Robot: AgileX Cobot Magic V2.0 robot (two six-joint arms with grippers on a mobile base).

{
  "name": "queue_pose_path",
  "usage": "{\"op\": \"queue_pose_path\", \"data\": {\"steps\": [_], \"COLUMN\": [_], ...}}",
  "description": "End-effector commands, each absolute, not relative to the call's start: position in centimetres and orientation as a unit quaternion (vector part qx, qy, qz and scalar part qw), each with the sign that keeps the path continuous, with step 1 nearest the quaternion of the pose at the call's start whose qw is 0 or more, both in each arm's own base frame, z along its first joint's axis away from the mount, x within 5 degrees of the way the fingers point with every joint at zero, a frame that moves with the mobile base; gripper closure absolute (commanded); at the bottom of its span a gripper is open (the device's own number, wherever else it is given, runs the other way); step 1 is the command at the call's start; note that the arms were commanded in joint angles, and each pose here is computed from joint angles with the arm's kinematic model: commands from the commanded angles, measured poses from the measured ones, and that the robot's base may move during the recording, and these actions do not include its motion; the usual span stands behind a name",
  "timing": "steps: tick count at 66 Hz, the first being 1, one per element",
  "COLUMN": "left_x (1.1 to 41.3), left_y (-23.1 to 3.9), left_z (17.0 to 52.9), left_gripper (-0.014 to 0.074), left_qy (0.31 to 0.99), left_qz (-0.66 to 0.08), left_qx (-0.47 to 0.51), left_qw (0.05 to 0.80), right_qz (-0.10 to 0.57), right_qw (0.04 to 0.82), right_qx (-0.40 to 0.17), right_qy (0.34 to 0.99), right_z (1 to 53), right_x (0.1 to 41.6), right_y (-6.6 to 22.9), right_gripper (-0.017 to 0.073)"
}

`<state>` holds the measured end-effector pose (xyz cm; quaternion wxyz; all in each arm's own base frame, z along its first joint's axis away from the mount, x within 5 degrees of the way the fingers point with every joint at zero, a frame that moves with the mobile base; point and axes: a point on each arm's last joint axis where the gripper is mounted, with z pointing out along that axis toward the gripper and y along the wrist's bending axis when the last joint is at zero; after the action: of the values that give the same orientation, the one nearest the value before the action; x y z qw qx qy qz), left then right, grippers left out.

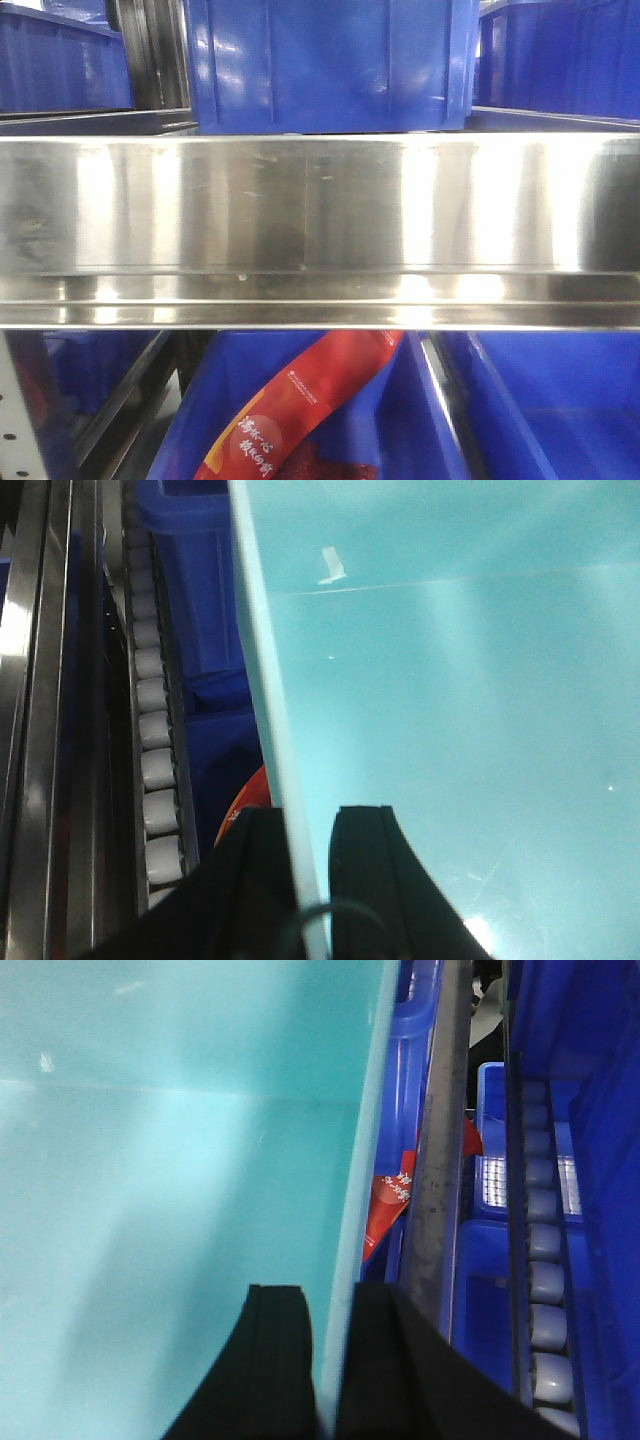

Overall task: Fetch blue bin and place on conveyor start
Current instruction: 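Hold the bin in both grippers and back away from the rack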

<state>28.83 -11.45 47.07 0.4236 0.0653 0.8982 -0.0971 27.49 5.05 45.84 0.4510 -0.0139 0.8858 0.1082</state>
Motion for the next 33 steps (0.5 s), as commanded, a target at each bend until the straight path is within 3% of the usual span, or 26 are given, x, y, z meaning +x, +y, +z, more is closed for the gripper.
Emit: {"op": "queue_pose_path", "data": {"steps": [1,33], "left_x": [28.28,28.87], "left_y": [-11.39,-11.67], "left_z": [48.16,49.09], "left_gripper": [0.0705,0.0705], "left_qy": [0.885,0.854], "left_qz": [-0.102,-0.118], "left_qx": [0.075,0.075], "left_qw": [0.449,0.501], "right_qz": [0.096,0.096], "right_qw": [0.480,0.481], "right_qx": [-0.022,-0.022], "right_qy": [0.872,0.871], "right_z": [46.71,46.73], "right_x": [27.28,27.29], "right_y": [4.77,4.77], "right_gripper": [0.0712,0.0712]}}
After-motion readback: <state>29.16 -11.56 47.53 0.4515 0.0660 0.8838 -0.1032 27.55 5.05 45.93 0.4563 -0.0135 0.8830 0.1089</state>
